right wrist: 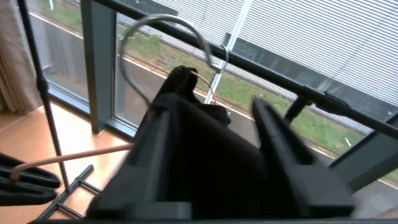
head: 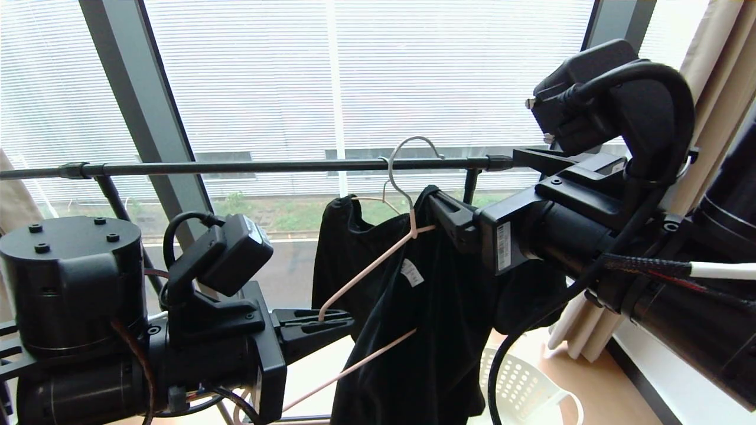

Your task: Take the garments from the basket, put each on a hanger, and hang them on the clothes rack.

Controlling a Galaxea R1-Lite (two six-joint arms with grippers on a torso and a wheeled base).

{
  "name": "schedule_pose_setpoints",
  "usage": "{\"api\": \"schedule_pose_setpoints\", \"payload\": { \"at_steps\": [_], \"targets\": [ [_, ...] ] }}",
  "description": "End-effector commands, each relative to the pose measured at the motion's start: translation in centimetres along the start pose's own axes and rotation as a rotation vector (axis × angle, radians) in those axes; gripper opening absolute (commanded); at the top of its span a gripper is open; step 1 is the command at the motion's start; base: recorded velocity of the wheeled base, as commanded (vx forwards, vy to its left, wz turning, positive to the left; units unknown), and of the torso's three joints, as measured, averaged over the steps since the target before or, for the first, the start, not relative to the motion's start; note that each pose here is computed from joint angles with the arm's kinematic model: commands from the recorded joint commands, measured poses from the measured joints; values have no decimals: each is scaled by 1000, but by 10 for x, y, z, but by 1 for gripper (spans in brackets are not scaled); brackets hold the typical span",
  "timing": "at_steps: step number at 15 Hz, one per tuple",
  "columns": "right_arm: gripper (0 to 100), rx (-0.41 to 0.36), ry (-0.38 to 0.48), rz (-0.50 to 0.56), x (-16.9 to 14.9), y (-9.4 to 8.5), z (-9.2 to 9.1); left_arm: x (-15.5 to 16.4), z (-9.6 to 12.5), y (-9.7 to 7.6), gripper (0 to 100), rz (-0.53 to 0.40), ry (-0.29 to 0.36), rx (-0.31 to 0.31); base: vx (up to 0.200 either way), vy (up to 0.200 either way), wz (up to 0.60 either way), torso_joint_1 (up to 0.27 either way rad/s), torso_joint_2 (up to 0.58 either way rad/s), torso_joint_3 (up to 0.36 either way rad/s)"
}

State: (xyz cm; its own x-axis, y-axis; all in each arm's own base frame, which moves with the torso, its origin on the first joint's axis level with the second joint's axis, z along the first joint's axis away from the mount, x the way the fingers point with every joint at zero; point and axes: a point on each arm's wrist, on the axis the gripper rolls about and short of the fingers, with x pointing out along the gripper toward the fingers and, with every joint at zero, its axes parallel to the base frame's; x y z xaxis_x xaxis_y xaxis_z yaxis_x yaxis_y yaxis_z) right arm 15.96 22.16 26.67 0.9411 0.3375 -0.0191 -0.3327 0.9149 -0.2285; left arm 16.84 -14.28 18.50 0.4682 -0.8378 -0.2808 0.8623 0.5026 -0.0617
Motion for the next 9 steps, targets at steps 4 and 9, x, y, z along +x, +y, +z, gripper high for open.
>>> {"api": "schedule_pose_setpoints", "payload": {
  "at_steps": [4,9],
  "targets": [
    [100,-17,22,-26,-4,-13,-8,-5,1,5,0,31,-12,-3,0,0,0,0,0,0],
    [100,-80,78,38,-10,-7,-21,-3,5,18,0,76,-22,-13,0,0,0,0,0,0]
  ]
}}
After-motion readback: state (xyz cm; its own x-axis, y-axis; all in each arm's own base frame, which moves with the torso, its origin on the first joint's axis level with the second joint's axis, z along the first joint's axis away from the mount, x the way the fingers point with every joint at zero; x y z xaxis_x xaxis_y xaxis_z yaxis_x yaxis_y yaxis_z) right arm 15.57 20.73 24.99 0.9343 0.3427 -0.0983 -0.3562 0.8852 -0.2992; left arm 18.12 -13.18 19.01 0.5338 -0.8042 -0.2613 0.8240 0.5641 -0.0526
